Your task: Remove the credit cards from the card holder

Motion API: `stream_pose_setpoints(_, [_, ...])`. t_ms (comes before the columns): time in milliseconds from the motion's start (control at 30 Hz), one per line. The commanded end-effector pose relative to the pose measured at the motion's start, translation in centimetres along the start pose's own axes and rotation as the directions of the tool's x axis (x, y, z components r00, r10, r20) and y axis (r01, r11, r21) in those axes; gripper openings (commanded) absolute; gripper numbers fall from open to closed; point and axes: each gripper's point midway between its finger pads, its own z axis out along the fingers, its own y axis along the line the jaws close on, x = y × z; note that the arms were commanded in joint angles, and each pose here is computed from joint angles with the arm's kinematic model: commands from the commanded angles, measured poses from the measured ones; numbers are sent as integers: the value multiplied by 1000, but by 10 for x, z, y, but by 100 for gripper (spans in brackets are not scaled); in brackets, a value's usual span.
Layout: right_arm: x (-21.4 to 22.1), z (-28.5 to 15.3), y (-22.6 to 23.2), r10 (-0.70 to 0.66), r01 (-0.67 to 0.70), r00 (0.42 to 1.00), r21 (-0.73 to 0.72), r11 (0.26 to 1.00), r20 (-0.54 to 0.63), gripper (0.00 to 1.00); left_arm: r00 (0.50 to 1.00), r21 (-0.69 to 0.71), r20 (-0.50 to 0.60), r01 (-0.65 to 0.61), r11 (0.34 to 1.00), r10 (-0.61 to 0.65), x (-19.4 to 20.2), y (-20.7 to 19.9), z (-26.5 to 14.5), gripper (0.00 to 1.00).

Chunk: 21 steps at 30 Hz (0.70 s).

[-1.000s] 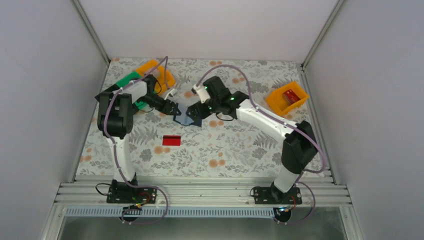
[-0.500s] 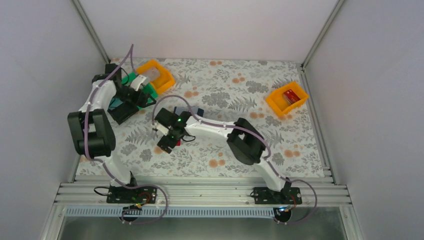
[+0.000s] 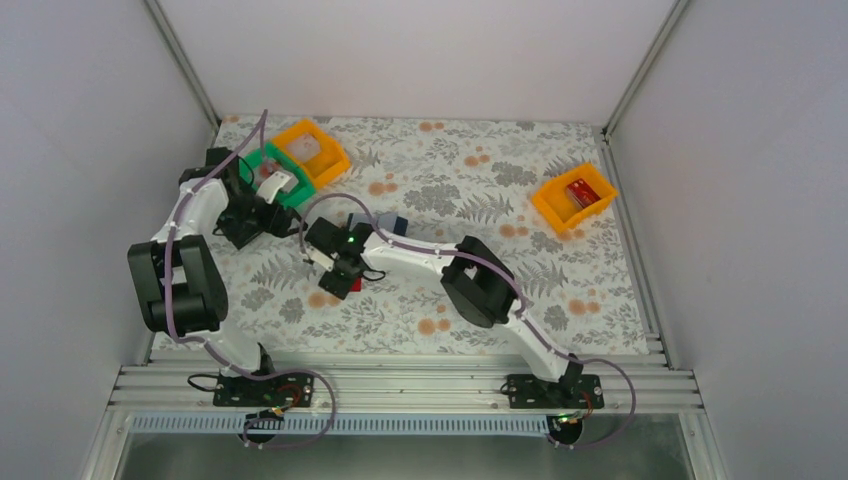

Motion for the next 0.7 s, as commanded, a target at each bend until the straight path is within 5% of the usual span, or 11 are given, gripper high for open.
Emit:
stream_pose_setpoints(0, [60,17,-4,54,-59,983,-20,998,-174,69,998,-22,32,-48,999,48,-9,-1,-12,77])
stream_pose_setpoints(300, [130,12,-42,294,-288,910,63,955,-294,60,997,7,-25,-68,998,68,17,-10,-5,72])
stream_pose_setpoints(433, [161,3,-54,369,-337,868,150,929,-332,56,987,108,-101,-117,987,128,53,-34,14,61])
stream_pose_setpoints(667, [133,-35,-44,453,-458,866,27,888,-209,58,855,-3,-419,-340,941,307,139,-22,54,46])
